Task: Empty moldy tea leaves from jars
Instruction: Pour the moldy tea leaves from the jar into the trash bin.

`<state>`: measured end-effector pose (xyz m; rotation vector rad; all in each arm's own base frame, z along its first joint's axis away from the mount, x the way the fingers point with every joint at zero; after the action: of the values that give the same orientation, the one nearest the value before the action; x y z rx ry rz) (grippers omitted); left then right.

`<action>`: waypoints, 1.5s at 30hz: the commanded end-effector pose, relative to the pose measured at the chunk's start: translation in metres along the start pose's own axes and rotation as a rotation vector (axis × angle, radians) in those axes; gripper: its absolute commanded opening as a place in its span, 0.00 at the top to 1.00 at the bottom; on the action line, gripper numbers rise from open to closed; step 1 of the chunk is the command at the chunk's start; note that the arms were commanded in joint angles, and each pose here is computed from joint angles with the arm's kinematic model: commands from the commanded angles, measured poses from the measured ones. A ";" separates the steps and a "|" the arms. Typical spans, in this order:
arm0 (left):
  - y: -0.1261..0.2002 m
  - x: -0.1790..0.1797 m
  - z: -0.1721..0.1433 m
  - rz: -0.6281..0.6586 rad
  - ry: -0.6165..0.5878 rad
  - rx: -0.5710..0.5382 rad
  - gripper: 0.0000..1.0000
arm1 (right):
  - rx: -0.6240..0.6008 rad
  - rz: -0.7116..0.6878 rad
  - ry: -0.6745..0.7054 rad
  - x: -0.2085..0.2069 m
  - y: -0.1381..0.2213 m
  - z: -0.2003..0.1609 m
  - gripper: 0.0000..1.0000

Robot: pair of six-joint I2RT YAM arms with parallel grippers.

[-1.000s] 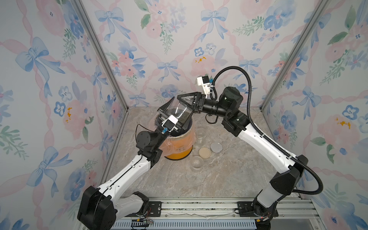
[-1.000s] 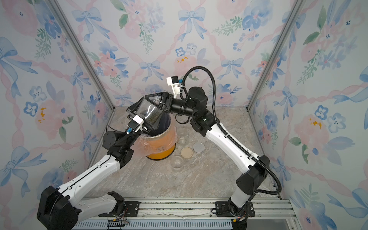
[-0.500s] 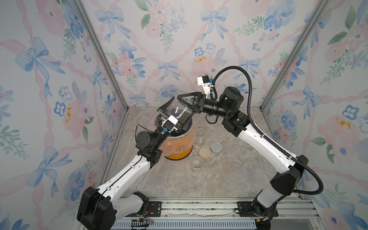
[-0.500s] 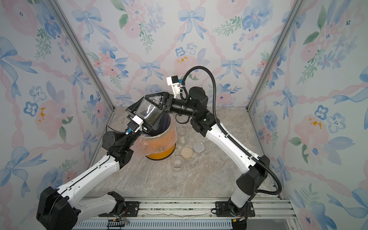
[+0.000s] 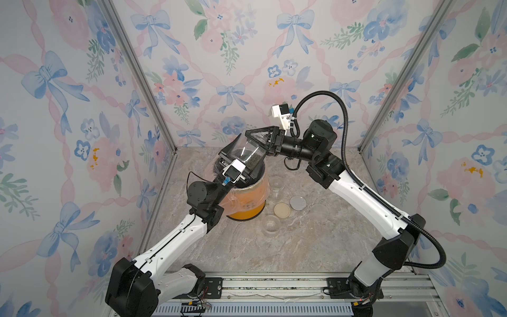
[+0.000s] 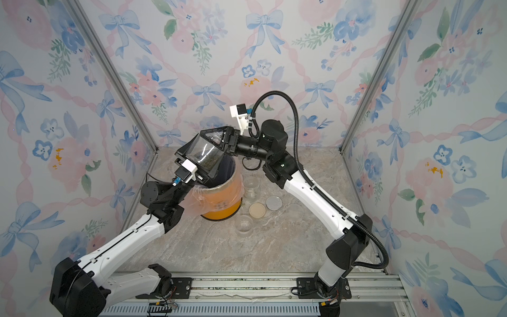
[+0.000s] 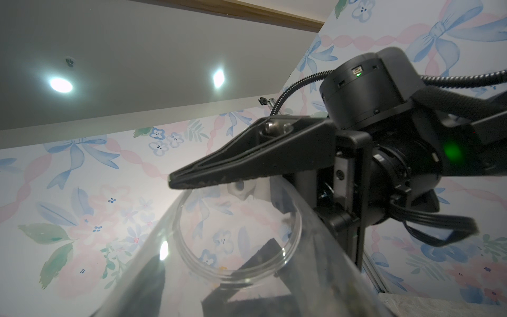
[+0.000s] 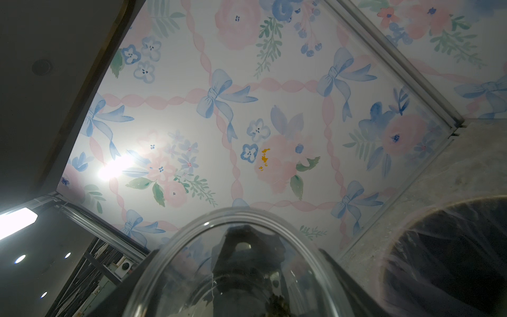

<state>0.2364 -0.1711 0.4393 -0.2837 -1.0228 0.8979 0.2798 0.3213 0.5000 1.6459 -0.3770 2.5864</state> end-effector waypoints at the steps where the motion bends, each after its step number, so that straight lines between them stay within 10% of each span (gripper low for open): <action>1: -0.004 -0.010 0.015 -0.094 0.048 -0.067 0.39 | -0.006 0.068 0.044 0.016 0.004 0.000 0.20; 10: -0.006 -0.008 0.011 -0.077 0.035 -0.036 0.48 | -0.032 0.074 0.060 0.010 0.010 0.006 0.00; 27: 0.008 0.005 0.002 -0.016 0.110 0.120 0.49 | -0.154 0.034 0.017 -0.022 0.048 0.032 0.03; 45: 0.032 0.015 -0.041 -0.035 0.264 0.640 0.53 | -0.338 -0.218 -0.005 -0.097 0.144 0.009 0.03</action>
<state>0.2602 -0.1414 0.4111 0.0782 -0.5529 1.0342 0.3092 0.1939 0.3993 1.5460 -0.5805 2.2125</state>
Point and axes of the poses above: each gripper's point midway between its finger pads, its own y axis back along the fingers, its own x axis along the line the jaws close on, z = x × y, the point moved 8 cm from there along y, back along the fingers, and after that the axes turned 14 degrees about -y, right-handed, at the moved point
